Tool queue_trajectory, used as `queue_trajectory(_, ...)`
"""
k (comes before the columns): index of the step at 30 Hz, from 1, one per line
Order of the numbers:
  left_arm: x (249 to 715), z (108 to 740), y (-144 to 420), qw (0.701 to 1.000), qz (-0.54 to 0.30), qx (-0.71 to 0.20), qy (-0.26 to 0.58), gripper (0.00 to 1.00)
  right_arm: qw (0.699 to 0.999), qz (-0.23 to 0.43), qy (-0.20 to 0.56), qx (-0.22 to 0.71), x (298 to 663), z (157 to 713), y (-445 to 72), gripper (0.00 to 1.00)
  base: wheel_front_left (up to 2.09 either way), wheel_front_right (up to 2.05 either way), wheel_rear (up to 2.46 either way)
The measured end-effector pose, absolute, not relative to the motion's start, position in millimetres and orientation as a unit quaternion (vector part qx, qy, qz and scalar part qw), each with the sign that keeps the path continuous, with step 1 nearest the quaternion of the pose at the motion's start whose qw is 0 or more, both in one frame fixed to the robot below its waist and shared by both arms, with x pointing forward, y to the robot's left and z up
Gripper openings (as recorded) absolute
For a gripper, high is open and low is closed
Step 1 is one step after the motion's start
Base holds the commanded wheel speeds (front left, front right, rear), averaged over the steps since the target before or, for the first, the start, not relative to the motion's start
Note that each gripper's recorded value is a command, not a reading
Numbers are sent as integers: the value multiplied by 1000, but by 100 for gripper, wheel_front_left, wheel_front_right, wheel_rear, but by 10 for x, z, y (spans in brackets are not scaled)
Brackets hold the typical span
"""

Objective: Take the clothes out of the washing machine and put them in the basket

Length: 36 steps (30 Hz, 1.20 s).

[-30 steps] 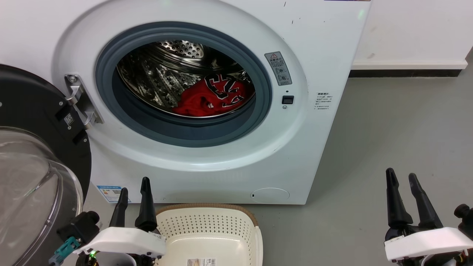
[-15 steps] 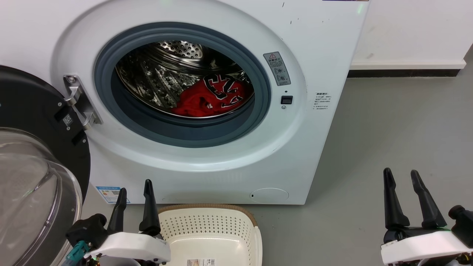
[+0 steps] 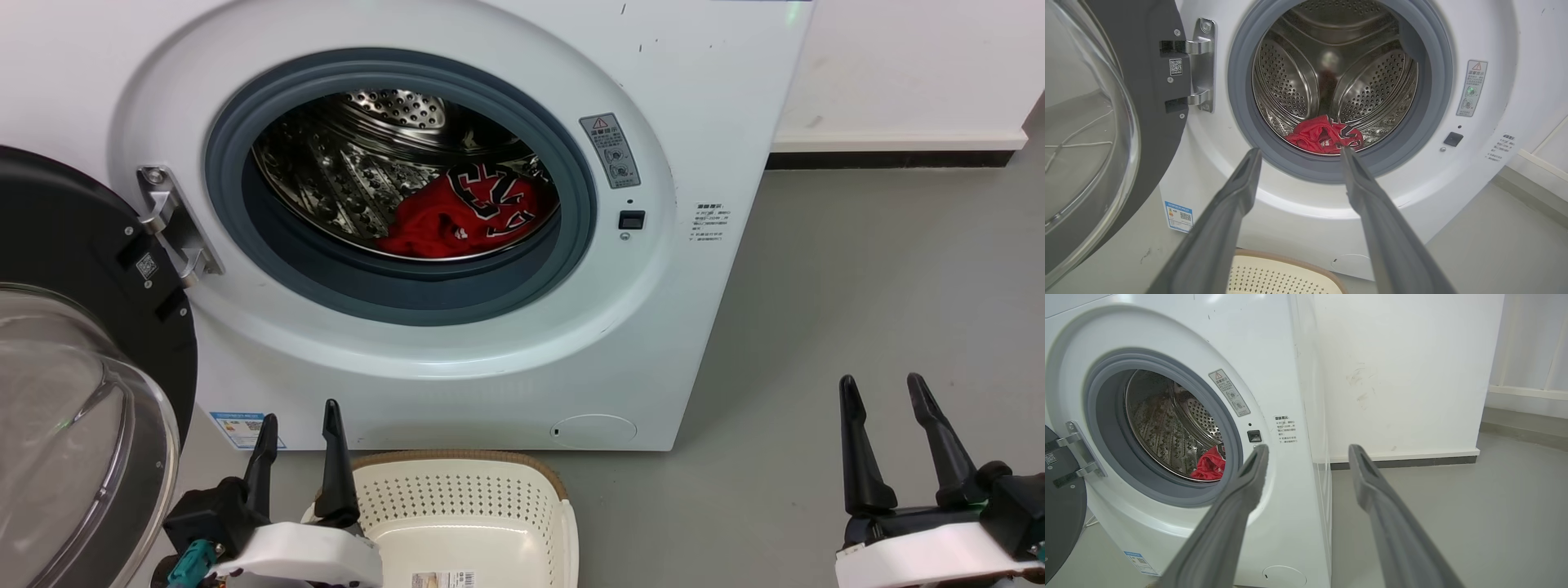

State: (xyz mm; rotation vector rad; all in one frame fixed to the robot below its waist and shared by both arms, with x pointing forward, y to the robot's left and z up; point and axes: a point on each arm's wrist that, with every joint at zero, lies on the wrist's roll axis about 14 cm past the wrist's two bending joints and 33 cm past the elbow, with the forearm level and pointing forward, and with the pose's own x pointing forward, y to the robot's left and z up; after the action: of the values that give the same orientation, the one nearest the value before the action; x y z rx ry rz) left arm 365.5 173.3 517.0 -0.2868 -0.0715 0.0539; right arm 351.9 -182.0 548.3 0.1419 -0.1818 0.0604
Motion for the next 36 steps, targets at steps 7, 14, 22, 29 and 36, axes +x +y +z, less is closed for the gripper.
queue_trajectory(7,3638,5173,1718,993,24,-112,-42,100,994,34,-98,35,3507,5505,-1797,100,0,0,0)
queue_trajectory(14,3614,5170,1690,995,19,-85,-45,100,994,39,-100,5,3474,5501,-1771,100,0,0,0)
queue_trajectory(22,3602,5180,1657,997,14,-59,-52,100,993,43,-107,-23,3460,5525,-1754,100,0,0,0)
queue_trajectory(29,3591,5172,1637,998,12,-36,-55,100,992,44,-108,-46,3432,5514,-1749,100,0,0,0)
queue_trajectory(36,3574,5158,1625,998,10,-21,-55,100,991,45,-111,-58,3419,5522,-1745,100,0,0,0)
